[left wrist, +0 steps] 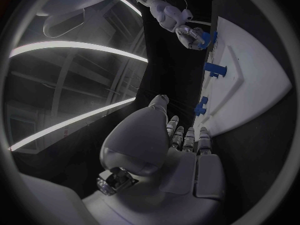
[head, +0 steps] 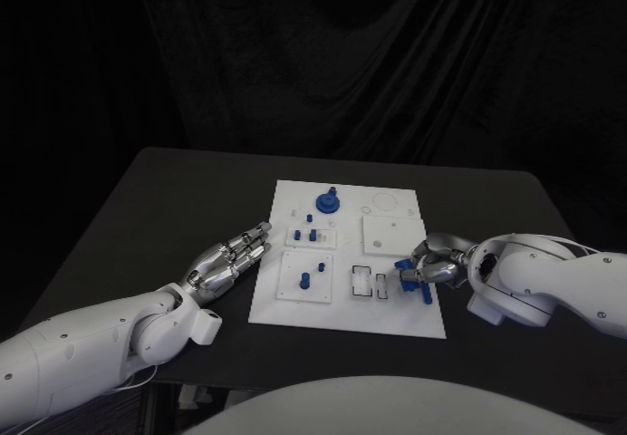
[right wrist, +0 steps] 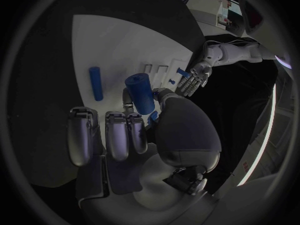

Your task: Assemble the parts on the task board

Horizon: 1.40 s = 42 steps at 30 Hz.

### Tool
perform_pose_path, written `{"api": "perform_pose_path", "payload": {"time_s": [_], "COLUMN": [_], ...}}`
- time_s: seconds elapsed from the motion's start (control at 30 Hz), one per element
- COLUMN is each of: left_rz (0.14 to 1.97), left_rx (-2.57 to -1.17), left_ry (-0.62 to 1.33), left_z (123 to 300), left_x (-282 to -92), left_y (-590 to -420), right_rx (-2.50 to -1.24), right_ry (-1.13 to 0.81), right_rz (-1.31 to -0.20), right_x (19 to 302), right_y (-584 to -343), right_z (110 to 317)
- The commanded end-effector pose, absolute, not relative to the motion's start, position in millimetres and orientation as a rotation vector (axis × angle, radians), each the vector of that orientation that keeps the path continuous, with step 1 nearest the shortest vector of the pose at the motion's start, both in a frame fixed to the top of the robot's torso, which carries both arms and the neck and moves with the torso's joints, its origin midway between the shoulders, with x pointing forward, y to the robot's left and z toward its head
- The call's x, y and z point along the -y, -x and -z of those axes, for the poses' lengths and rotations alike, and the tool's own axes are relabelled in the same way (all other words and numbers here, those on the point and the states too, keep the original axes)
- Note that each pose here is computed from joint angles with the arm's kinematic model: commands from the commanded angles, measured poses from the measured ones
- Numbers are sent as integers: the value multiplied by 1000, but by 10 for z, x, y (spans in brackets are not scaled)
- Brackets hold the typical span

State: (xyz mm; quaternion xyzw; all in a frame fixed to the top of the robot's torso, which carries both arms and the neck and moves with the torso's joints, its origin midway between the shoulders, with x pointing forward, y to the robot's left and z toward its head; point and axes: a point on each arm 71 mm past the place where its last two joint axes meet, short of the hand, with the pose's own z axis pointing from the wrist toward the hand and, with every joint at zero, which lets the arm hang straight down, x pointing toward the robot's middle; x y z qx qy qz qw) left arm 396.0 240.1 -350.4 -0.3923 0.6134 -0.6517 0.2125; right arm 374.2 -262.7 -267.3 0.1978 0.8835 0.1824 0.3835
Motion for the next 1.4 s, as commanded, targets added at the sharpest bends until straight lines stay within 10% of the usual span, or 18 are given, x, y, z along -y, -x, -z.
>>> {"api": "perform_pose_path", "payload": {"time_s": [0.03, 1.4], "left_rz": [1862, 1866], "left_rx": [-1637, -1644], "left_ry": [1072, 1073], "left_z": [3466, 3476], "left_x": [-2385, -2360], "left_y": [-3963, -3966], "right_rx": [-2251, -2409], "right_ry": [-617, -525], "right_rz": [-555, -584], "right_x": [2564, 2151], "right_y": [-3760, -3902], "right_z": [2602, 2893]}}
